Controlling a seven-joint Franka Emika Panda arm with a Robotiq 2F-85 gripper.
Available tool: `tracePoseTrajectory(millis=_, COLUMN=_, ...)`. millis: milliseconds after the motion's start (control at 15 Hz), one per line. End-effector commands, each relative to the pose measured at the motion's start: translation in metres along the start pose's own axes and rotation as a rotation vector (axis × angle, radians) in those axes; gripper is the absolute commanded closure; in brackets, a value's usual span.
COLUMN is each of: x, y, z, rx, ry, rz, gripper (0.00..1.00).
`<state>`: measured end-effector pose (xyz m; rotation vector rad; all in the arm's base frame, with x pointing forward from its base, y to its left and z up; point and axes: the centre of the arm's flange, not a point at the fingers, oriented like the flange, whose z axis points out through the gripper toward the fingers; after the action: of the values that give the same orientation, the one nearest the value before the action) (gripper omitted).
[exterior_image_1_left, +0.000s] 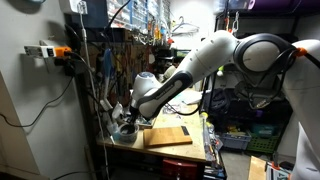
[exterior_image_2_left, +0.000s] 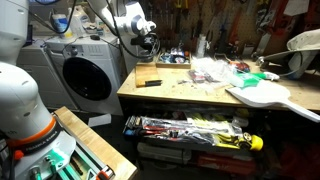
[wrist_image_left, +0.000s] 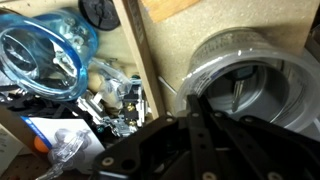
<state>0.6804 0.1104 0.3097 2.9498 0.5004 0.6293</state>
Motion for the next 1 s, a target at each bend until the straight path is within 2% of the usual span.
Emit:
tracePoseTrajectory(millis=0, x=0.008, y=0.001, z=-0.007, rx=-0.022, ry=0.002, rz=0.002, gripper=0.99)
tracePoseTrajectory(millis=933, x=0.017, y=0.012, z=-0.036, rx=-0.038, ry=0.014, rz=0.006, gripper=0.99)
